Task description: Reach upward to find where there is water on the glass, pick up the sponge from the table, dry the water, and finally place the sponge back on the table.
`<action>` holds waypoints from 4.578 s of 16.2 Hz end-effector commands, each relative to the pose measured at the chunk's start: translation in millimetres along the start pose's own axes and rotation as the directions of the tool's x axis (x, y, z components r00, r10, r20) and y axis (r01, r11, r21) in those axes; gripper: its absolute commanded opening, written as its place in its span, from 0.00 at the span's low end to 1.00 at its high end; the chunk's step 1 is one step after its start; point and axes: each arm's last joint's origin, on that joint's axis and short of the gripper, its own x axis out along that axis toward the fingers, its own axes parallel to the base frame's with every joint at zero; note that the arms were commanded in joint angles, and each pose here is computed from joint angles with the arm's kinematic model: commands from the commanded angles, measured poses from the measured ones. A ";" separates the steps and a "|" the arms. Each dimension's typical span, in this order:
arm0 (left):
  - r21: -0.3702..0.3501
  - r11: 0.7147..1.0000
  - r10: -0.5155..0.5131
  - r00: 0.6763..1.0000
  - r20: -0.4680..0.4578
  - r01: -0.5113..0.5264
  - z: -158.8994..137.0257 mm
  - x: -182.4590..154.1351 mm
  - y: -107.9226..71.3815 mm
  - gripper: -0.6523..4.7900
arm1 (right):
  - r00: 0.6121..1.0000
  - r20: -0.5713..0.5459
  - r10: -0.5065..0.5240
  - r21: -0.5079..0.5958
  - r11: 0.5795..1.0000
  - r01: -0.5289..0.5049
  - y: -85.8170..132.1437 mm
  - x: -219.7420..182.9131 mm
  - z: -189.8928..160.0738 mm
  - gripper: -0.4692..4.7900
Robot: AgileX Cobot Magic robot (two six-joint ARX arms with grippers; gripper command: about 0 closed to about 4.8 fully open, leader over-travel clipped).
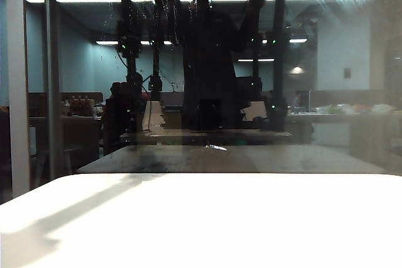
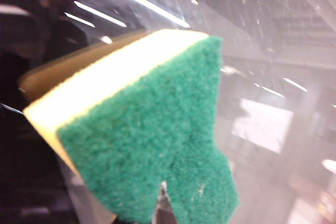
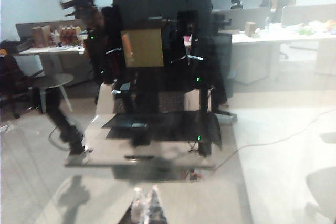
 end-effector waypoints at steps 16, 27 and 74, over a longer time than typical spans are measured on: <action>-0.093 0.983 -0.164 0.984 -0.074 0.157 -73.5 39.3 -54.2 0.11 | 1.000 0.007 -0.002 -0.003 1.000 0.002 -0.2 1.9 0.4 0.08; -0.115 0.992 -0.033 0.993 0.111 0.046 15.5 8.5 4.7 0.11 | 1.000 -0.003 -0.003 -0.003 1.000 0.003 -0.3 3.0 -0.8 0.08; 0.129 0.986 0.008 0.748 -0.664 0.104 -135.0 27.7 16.2 0.11 | 0.996 -0.086 -0.008 0.000 1.000 0.008 -2.5 28.8 -15.3 0.08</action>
